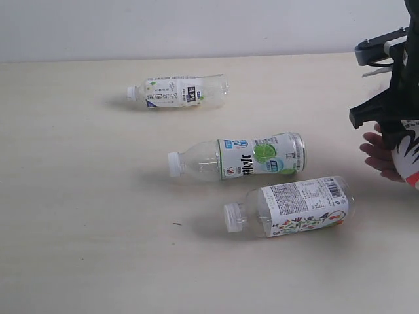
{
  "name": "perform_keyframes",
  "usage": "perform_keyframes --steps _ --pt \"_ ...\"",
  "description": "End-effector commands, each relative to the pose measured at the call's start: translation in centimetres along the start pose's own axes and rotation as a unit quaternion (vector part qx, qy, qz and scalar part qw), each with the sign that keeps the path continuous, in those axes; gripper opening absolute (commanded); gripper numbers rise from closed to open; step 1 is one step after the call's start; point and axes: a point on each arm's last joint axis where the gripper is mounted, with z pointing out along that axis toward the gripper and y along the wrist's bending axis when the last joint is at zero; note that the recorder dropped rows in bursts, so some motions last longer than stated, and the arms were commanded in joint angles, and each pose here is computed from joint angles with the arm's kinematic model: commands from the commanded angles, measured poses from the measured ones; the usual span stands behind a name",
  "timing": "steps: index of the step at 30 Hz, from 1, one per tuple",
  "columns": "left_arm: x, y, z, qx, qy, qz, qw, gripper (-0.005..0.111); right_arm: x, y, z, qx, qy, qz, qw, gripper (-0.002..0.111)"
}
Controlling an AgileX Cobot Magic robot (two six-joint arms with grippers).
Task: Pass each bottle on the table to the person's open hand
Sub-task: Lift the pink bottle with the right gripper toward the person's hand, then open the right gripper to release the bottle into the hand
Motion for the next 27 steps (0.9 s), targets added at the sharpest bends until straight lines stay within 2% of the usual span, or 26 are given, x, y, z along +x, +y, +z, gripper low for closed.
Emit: perform_keyframes --steps 1,4,9,14,18,27 --pt "-0.05 -0.04 -0.05 0.004 -0.004 -0.001 1.0 0.0 0.11 -0.2 -0.22 0.005 -0.007 0.002 1.0 0.0" --pt "-0.05 -0.04 -0.05 0.004 -0.004 -0.001 1.0 0.0 0.29 -0.26 -0.22 0.009 0.004 0.0 1.0 0.002" --pt "-0.05 -0.04 -0.05 0.004 -0.004 -0.001 1.0 0.0 0.49 -0.32 -0.22 0.012 0.014 -0.006 1.0 0.016" --pt "-0.05 -0.04 -0.05 0.004 -0.004 -0.001 1.0 0.0 0.49 -0.31 -0.22 0.011 0.015 -0.005 1.0 0.037" --pt "-0.05 -0.04 -0.05 0.004 -0.004 -0.001 1.0 0.0 0.49 -0.31 -0.22 0.011 0.015 -0.007 1.0 0.064" --pt "-0.05 -0.04 -0.05 0.004 -0.004 -0.001 1.0 0.0 0.43 -0.29 -0.22 0.01 0.011 -0.015 1.0 0.084"
